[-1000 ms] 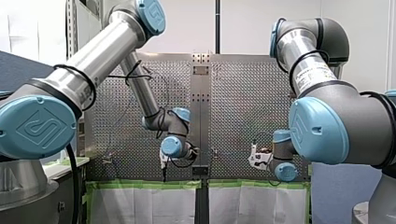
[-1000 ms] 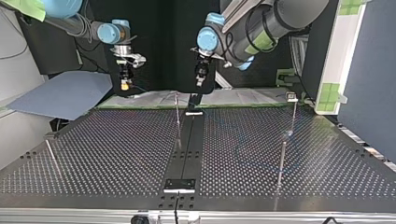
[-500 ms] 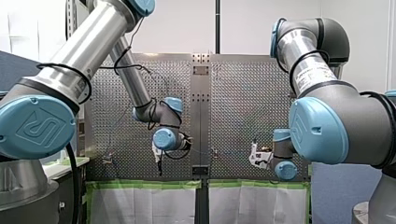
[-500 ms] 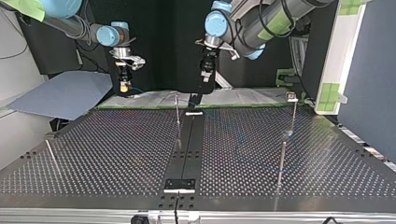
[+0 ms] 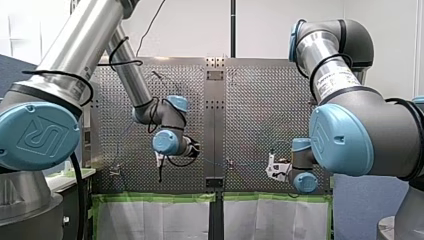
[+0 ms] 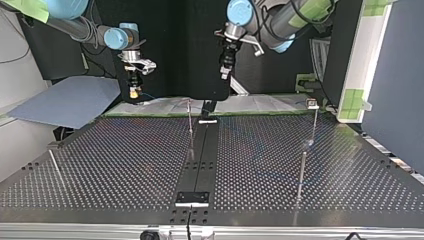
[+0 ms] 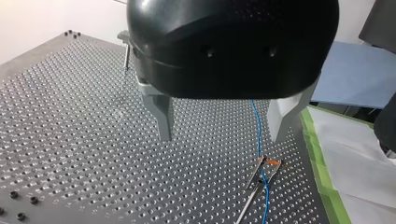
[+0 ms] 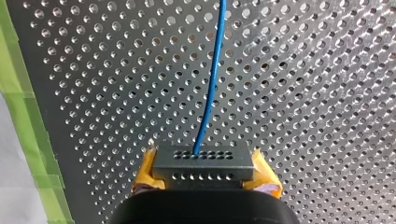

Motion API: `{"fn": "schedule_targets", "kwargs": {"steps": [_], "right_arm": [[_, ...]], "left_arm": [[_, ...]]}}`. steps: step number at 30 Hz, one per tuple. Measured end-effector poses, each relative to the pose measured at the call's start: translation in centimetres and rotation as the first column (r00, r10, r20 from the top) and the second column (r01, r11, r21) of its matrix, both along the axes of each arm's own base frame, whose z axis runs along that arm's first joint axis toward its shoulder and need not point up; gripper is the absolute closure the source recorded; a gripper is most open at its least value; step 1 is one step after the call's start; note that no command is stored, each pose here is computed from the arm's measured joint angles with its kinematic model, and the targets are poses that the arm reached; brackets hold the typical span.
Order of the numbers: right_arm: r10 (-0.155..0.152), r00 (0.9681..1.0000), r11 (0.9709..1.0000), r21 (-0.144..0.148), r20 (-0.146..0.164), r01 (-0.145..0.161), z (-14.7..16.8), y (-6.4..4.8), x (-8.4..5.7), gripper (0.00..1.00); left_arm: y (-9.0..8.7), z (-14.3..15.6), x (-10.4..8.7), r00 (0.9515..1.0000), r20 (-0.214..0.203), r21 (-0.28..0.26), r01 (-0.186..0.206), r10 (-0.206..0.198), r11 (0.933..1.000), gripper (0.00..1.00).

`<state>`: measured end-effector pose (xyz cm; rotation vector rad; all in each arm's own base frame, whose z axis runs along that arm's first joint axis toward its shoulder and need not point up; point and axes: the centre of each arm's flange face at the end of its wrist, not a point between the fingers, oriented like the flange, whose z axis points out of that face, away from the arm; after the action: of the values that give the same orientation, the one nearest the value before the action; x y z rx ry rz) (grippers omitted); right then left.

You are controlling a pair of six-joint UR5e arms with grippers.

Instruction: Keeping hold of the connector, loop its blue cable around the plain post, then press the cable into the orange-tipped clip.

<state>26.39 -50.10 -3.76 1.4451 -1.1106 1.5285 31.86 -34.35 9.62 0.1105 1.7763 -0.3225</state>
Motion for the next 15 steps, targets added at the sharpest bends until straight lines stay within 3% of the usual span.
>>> {"fn": "schedule_targets", "kwargs": {"steps": [15], "right_arm": [[0.001, 1.0000, 1.0000, 0.000, 0.000, -0.001, 0.00, 0.02, 0.02, 1.00]], "left_arm": [[0.10, 0.08, -0.16, 1.0000, 0.001, 0.004, 0.000, 0.000, 1.0000, 0.00]]}}
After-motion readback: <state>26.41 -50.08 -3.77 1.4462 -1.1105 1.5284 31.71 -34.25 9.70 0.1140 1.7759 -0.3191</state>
